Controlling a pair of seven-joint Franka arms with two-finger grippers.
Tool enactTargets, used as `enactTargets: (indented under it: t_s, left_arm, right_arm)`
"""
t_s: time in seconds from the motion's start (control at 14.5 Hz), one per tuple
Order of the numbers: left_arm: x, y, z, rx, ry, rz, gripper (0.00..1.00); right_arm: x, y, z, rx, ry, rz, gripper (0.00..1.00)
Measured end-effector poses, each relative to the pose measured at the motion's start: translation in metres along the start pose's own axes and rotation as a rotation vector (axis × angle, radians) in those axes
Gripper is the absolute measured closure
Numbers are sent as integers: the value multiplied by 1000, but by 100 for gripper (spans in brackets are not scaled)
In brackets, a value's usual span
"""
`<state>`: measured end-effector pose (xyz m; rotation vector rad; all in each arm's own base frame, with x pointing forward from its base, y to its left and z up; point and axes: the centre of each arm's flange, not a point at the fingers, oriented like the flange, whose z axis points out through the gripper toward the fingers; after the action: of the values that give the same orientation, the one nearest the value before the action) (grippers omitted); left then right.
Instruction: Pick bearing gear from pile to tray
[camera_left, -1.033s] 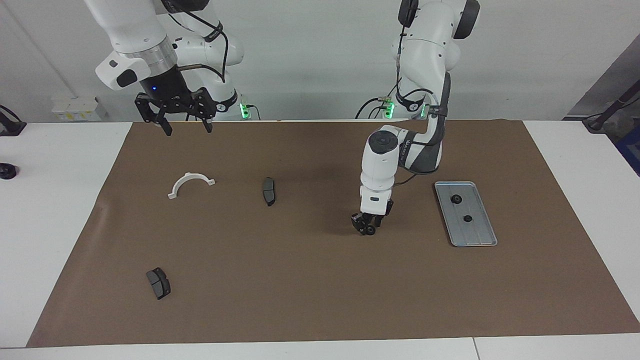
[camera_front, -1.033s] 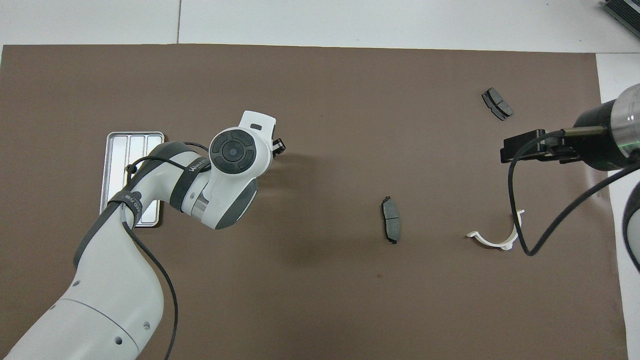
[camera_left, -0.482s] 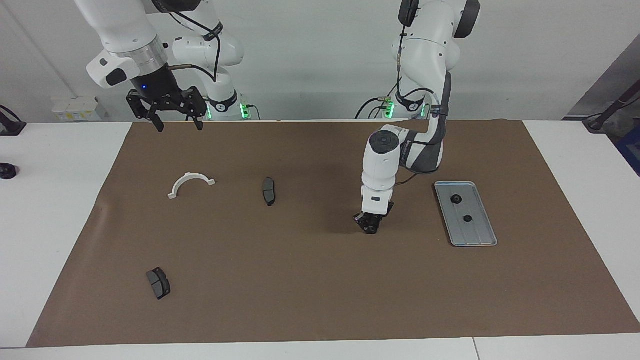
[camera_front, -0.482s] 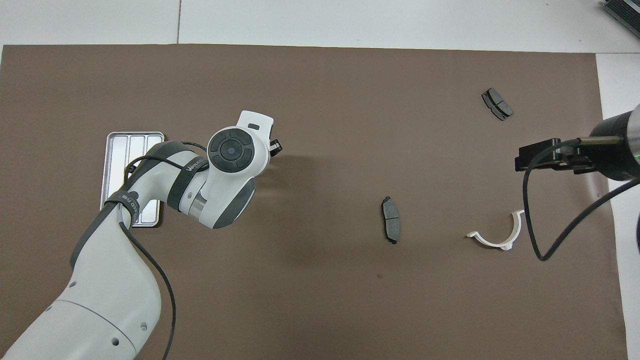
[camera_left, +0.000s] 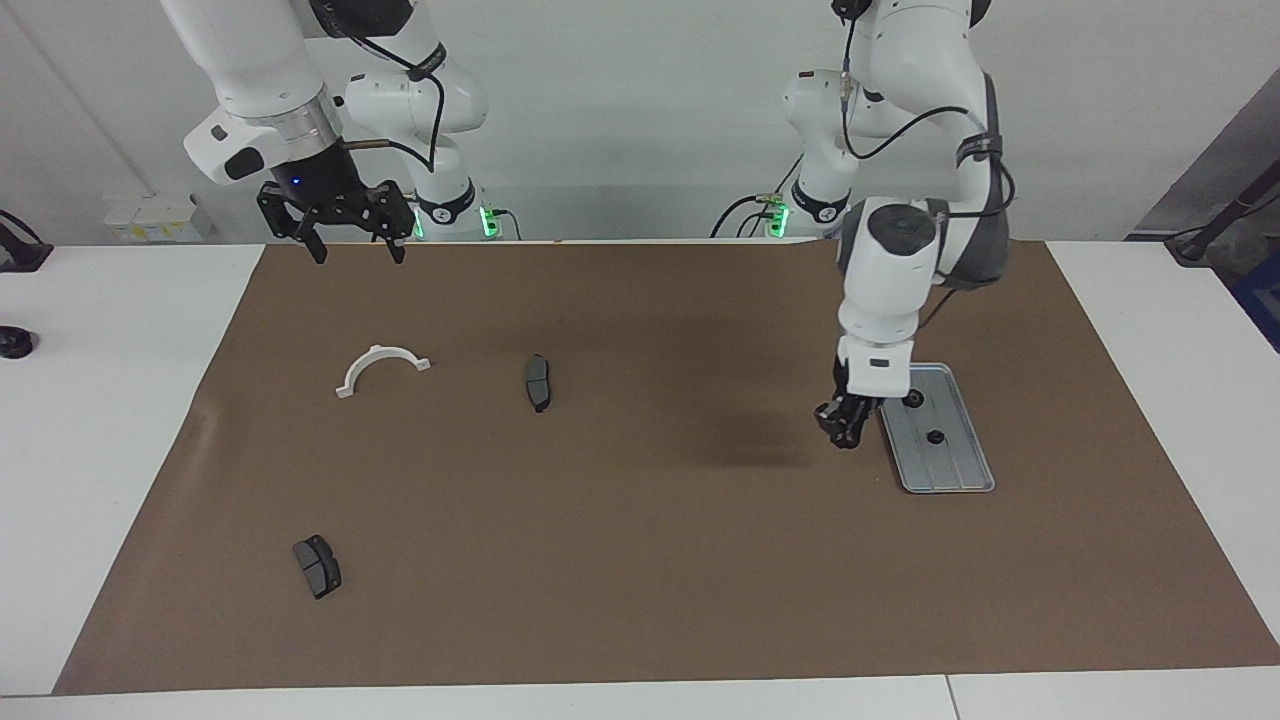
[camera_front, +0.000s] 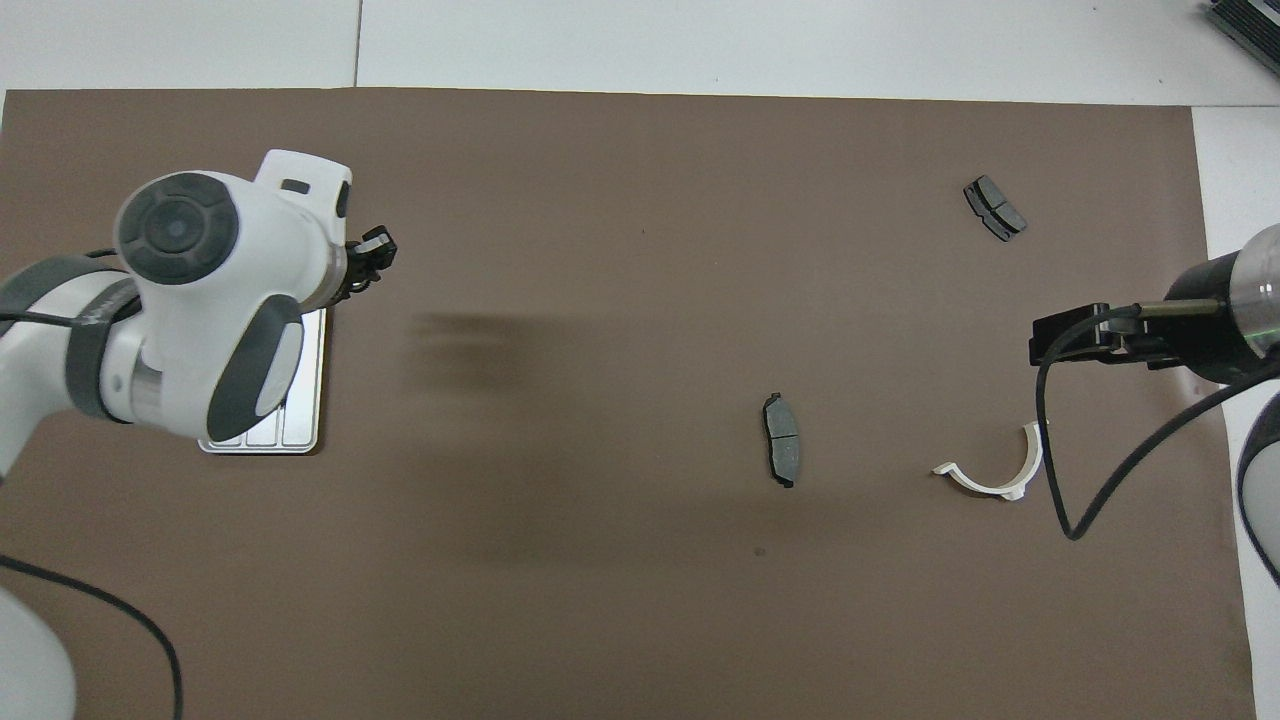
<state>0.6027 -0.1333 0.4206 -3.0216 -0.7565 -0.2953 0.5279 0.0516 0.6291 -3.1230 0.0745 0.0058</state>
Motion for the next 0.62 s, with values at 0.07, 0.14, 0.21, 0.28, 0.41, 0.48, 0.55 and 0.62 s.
enactTargets:
  t_s: [0.07,0.14,0.21,0.28,0.41,0.48,0.55,0.62]
  left_arm:
    - [11,-26,0,8,-14,18,66]
    - [21,-53,5,17,-29,39,66]
    - [30,-80,13,26,-50,63,66]
    - [38,-108,24,33,-76,86,66]
    - [44,-153,43,38,-121,112,66]
    - [40,-171,51,43,-138,126,66]
    - [33,-182,58,47,-152,142,66]
    - [24,-189,64,46,-157,159,66]
  right_arm:
    - [-1,0,1,-1,-2,0,0]
    - [-1,0,2,-1,-4,-1,0]
    - [-1,-1,2,-1,-5,-2,0]
    - [-1,-1,3,-1,-6,-2,0]
    - [-1,-1,4,-1,-6,-2,0]
    - [-2,-1,4,-1,-7,-2,0]
    - [-2,-1,4,-2,-7,-2,0]
    - [-2,-1,4,-2,-8,-2,0]
